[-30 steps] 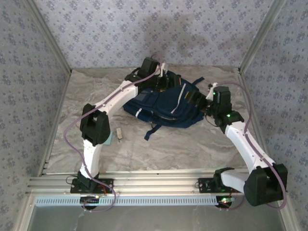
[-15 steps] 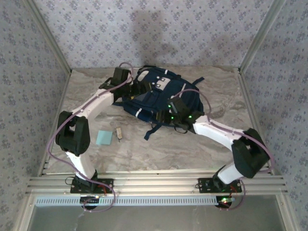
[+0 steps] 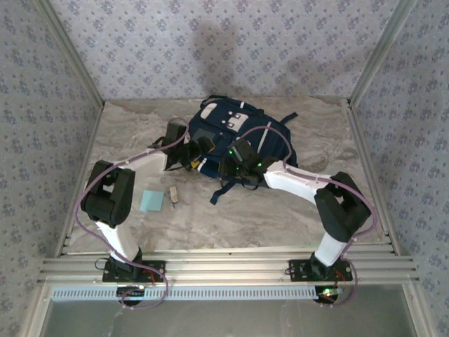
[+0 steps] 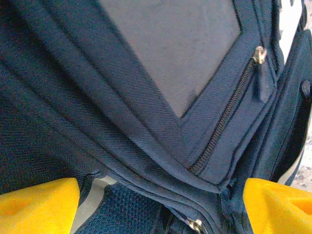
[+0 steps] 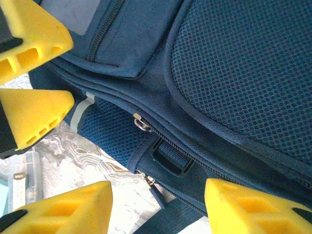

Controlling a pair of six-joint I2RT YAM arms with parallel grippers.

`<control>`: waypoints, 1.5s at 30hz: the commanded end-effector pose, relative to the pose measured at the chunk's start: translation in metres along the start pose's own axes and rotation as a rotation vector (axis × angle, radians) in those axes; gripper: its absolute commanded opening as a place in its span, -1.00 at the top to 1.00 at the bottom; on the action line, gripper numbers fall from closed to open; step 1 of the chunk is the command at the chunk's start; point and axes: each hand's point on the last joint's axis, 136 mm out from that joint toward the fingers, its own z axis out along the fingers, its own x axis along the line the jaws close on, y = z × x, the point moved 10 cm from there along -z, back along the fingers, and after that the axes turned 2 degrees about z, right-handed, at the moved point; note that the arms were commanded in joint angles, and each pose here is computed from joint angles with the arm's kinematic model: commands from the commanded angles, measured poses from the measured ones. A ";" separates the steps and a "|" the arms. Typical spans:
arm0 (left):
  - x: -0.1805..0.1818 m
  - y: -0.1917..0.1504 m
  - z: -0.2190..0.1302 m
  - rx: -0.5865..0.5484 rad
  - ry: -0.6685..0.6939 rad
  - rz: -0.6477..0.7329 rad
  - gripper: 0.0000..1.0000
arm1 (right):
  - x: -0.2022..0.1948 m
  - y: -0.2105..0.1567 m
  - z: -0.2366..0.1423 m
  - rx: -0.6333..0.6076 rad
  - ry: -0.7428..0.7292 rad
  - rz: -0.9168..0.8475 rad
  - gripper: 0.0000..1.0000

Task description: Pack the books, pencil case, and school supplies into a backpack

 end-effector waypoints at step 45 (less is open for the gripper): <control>-0.048 -0.025 -0.021 -0.134 -0.345 -0.291 1.00 | 0.016 0.023 0.032 -0.327 -0.276 -0.076 0.26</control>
